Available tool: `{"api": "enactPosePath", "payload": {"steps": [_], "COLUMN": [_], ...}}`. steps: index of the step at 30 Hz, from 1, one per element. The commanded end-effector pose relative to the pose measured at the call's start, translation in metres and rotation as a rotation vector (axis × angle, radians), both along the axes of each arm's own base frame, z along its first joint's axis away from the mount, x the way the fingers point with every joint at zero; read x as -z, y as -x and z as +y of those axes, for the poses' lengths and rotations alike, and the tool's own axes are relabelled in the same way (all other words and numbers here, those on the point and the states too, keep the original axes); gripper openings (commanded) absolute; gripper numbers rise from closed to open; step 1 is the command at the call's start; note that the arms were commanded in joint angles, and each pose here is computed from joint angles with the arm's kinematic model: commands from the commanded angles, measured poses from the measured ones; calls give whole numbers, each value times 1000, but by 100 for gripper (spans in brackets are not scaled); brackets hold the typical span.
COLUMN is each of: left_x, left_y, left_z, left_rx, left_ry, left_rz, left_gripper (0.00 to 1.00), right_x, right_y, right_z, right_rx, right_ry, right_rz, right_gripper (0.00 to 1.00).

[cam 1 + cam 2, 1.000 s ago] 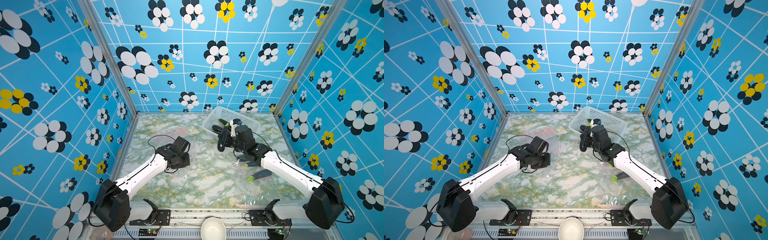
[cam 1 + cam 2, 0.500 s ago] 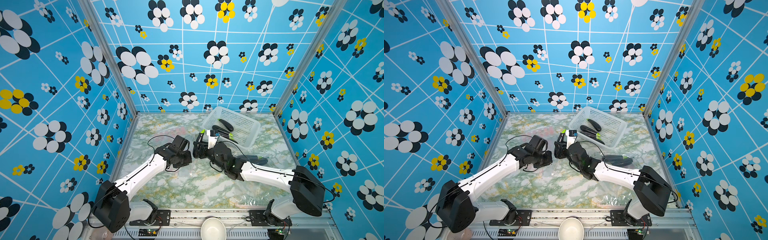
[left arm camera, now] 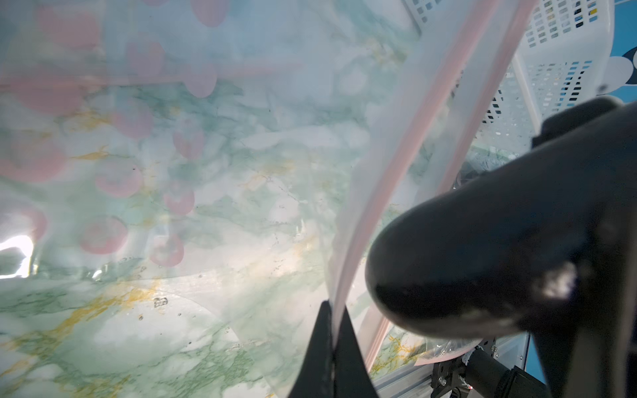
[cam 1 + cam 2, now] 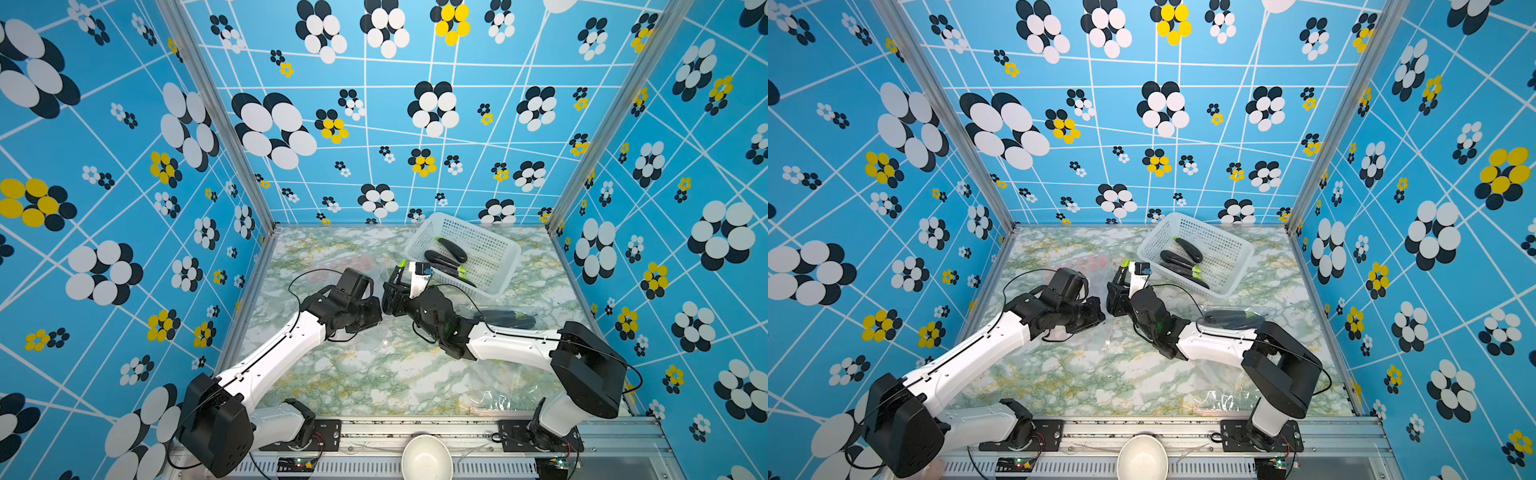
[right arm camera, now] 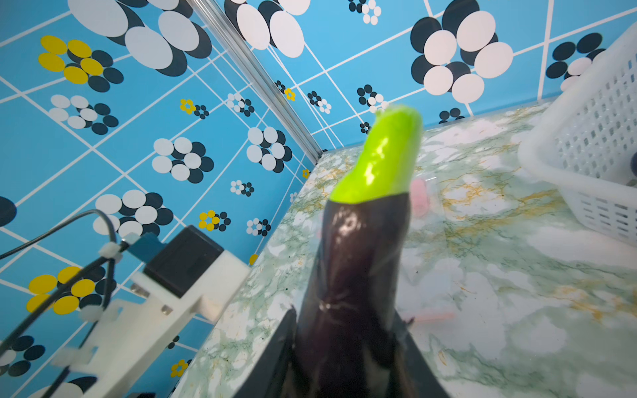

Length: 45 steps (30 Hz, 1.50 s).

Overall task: Place the eggplant in a zip-top bag and seal the zipper
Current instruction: Place the eggplant in the zipper food storage bag.

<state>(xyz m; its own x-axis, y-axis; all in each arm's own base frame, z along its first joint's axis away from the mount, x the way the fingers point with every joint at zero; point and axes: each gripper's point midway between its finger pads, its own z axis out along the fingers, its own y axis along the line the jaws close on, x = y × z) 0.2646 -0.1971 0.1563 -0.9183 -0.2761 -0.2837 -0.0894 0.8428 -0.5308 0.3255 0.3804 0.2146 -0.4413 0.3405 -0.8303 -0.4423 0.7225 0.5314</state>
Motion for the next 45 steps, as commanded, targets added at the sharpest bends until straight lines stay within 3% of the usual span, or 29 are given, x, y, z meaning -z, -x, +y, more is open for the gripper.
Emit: {"api": "enactPosePath", "payload": {"steps": [1,9,15,30,38,45], "left_x": [-8,-15,-19,-26,-23,-24], "left_y": [0,-3,-6,-8,-7,-9], "left_z": [2,3,6,10,12,12], "left_rx": [-16,-23,-31,-30,-28,-27], "left_ry": [40,66,73,63,46,40], "left_rz": [-22,-49,-66,-89,-82,-85], "left_gripper": [0,0,0,0,0,0], "right_x": [-5,5,5,-43,-77,-80], "right_y": [-1,2,5,16,-1,-39], "right_z": [9,19,19,-12,-62,-125], "right_rx": [-14,-56,-69,-31,27,108], "right_ry": [-3,34,39,85,145,320], "right_rz": [-22,5,30,-45,-34,70], "right_gripper": [34,41,56,62,62,62]}}
